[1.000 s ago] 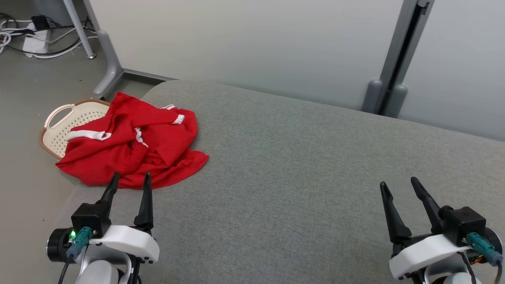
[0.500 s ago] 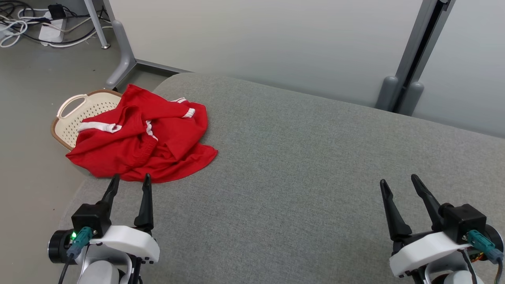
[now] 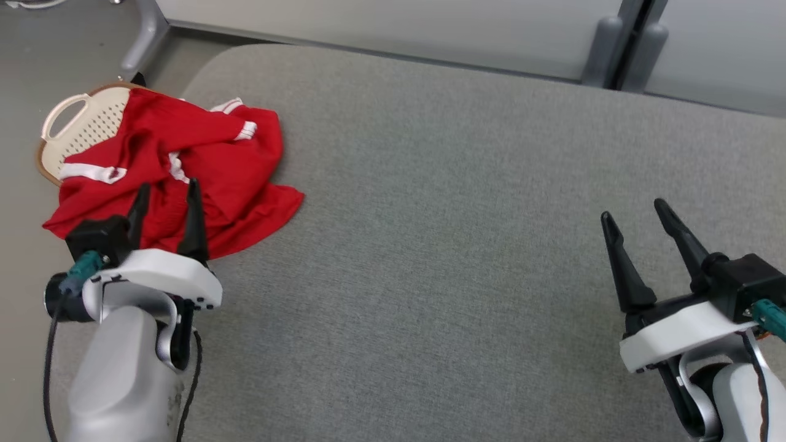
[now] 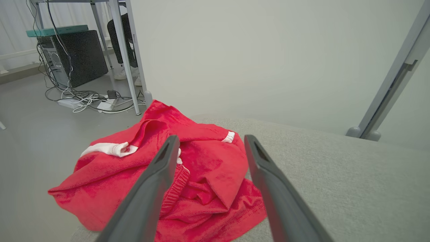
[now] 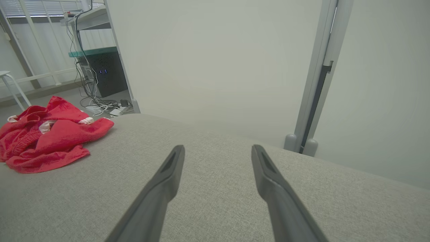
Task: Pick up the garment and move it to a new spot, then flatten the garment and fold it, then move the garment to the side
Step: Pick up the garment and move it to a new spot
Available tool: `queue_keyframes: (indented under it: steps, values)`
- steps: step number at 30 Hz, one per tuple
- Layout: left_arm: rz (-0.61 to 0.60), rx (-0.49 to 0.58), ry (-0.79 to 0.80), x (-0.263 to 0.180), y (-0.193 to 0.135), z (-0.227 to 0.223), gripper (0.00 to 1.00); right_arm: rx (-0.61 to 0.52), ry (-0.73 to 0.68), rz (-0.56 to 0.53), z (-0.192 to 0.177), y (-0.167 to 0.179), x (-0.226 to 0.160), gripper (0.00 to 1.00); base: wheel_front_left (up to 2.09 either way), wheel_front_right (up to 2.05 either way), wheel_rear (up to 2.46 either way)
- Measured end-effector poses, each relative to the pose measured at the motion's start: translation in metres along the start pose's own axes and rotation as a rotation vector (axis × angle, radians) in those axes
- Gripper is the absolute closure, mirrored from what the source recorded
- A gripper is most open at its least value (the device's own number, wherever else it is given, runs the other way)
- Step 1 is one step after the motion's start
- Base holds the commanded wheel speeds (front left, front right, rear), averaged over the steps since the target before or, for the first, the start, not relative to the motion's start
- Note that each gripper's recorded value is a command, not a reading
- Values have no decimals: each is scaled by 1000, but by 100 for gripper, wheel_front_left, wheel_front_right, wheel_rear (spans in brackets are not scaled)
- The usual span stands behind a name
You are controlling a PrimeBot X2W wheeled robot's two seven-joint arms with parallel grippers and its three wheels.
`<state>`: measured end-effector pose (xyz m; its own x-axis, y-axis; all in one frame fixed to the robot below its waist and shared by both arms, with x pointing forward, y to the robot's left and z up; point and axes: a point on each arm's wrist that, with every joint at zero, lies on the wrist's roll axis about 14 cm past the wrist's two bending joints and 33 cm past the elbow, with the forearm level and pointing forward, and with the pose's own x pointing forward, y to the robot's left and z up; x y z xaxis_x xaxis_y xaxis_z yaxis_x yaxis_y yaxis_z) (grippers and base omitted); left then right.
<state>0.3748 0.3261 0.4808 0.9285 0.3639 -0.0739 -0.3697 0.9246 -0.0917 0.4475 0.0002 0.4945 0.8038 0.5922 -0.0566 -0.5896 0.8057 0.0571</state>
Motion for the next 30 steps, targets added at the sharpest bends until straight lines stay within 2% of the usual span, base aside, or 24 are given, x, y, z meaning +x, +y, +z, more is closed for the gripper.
queue_keyframes:
  steps: [8,11,16,17,18,19,23,30]
  values:
    - [77,37,181,65,19,-46,0,11,68,-29,-37,-38,22,0,0,0,0]
    - [141,40,287,80,34,-79,0,27,108,-48,-61,-54,26,0,0,0,0]
    - [207,10,362,90,42,-108,0,43,150,-73,-84,-68,26,0,0,0,0]
    - [214,12,373,90,44,-112,31,46,159,-76,-88,-70,26,0,0,0,0]
    - [219,10,378,91,45,-113,75,47,164,-78,-90,-71,26,0,0,0,0]
    - [225,12,374,93,48,-112,100,48,166,-80,-92,-72,26,0,0,0,0]
    - [241,6,259,105,57,-78,100,51,156,-84,-88,-72,27,0,0,0,0]
    - [225,27,97,91,64,-29,100,57,114,-95,-69,-65,22,0,0,0,0]
